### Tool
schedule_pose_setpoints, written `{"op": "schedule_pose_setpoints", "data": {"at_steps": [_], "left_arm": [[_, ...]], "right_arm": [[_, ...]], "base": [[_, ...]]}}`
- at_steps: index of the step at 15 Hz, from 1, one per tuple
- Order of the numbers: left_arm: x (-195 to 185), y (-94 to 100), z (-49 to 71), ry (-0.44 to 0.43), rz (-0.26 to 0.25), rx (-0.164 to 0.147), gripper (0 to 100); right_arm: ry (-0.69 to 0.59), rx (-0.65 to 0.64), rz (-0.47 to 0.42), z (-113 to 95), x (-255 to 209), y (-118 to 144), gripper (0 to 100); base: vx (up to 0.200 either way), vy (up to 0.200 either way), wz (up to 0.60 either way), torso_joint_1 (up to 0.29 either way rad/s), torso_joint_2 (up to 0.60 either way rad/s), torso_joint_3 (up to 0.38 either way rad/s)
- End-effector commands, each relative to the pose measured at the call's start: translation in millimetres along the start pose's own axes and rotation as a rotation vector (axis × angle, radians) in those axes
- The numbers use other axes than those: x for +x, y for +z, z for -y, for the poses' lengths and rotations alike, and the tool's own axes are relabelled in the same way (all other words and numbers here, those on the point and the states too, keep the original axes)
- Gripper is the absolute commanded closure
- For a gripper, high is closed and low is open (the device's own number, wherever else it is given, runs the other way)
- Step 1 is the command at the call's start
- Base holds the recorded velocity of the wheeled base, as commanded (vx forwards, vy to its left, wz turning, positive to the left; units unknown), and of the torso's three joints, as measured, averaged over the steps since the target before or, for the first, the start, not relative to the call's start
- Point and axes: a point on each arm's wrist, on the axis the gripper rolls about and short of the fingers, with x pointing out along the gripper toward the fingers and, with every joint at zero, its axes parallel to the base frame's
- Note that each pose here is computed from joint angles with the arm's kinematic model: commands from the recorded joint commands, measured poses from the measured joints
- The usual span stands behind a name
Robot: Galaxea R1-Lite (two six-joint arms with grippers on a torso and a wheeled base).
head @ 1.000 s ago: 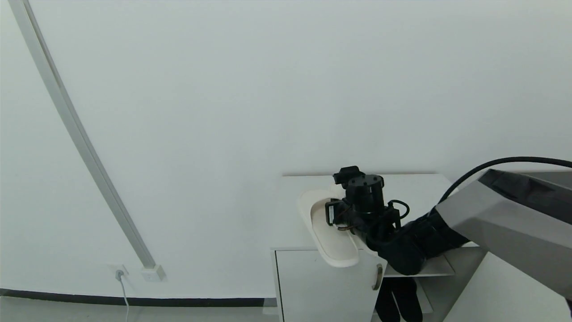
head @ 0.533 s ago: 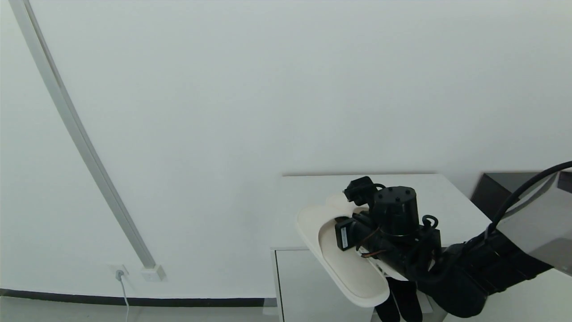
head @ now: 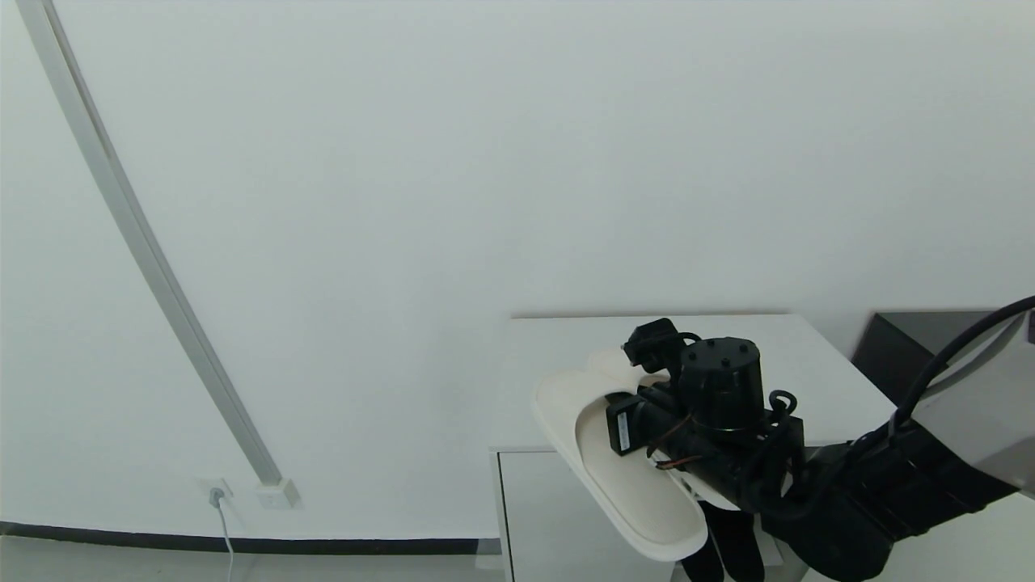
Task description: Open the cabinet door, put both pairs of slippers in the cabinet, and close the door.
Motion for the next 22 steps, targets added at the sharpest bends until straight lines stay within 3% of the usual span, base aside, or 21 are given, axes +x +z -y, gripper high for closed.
{"op": "schedule_pose_setpoints", "data": {"at_steps": [1,11,22], "left_arm": [[0.0,0.0,0.0,0.000,0.000,0.000,100],[0.0,0.0,0.0,0.001,0.000,0.000,100],[0.0,0.0,0.0,0.000,0.000,0.002,100]], "right_arm": [[0.011,-0.003,0.000,-4.4,0.4,-0.6,100],[-0.015,-0.009,-0.006,-7.7,-2.4,-4.6,100],[-0.006,-0.010,0.015,-11.3,-2.1,-4.0,100]], "base": [[-0.200,0.000,0.00,0.007,0.00,0.007],[-0.200,0.000,0.00,0.001,0.00,0.001],[0.000,0.000,0.00,0.000,0.00,0.000]]}}
